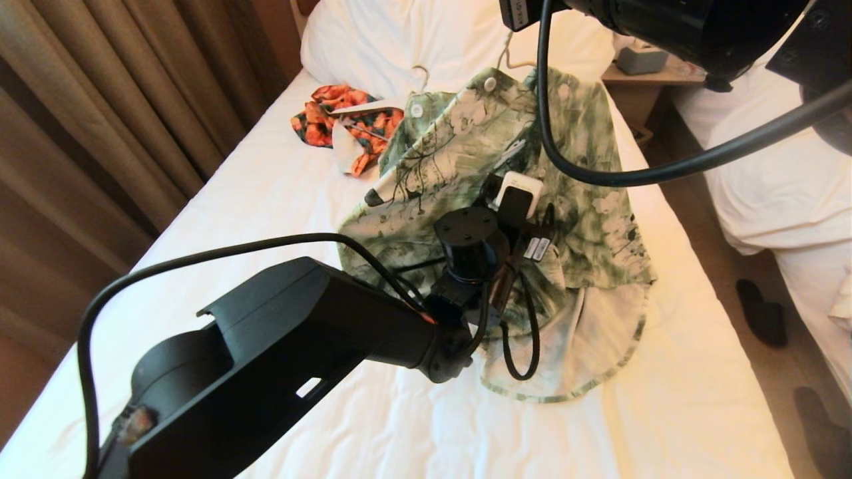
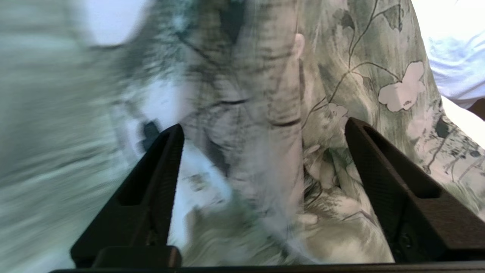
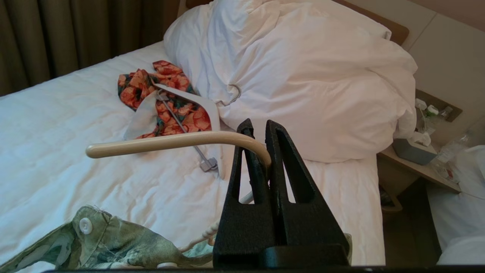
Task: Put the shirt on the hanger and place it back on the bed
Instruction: Take the clothes hanger out of the clothes
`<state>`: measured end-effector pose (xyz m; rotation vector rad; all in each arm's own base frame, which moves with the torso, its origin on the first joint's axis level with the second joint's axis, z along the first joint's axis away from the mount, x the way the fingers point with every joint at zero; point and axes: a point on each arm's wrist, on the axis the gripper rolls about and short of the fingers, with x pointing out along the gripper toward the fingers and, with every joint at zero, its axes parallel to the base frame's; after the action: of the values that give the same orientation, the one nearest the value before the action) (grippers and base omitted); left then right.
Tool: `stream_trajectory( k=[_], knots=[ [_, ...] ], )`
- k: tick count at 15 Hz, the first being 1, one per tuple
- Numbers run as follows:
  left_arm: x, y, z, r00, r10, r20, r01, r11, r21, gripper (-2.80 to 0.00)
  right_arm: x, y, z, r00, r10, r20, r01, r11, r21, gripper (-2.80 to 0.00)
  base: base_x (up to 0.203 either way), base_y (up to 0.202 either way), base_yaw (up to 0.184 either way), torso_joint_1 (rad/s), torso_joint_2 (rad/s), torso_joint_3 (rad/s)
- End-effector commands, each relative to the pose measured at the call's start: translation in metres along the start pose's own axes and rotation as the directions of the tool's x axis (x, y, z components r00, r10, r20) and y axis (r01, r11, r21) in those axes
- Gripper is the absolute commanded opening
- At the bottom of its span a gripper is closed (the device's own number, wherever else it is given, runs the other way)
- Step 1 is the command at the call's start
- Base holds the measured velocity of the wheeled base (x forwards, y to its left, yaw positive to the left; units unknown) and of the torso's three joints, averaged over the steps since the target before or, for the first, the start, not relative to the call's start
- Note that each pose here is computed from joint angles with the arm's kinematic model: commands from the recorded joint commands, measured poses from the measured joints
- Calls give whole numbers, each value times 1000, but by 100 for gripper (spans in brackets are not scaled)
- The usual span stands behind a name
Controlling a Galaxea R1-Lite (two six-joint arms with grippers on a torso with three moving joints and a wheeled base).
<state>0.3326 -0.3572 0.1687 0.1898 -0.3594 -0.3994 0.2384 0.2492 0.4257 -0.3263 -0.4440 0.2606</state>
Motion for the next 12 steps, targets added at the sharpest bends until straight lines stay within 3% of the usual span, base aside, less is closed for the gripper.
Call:
stream_trajectory(
  k=[1,7,8,12],
  knots=[
    [5,-5,-8,1000,-1,3,1,1000,1,0,-1,3,1,1000,5,2,-5,1000,0,-280,0,0,0,0,0,0],
    [20,-12,-6,1000,-5,12,5,1000,2,0,-6,8,7,1000,25,15,-25,1000,12,-280,0,0,0,0,0,0],
    [20,-12,-5,1000,-6,15,6,1000,3,-280,-6,8,7,1000,25,15,-25,1000,12,-280,0,0,0,0,0,0],
    [24,-4,-7,1000,8,12,-9,1000,14,-280,-8,6,11,999,24,23,-24,1000,18,-280,0,0,0,0,0,0]
  ],
)
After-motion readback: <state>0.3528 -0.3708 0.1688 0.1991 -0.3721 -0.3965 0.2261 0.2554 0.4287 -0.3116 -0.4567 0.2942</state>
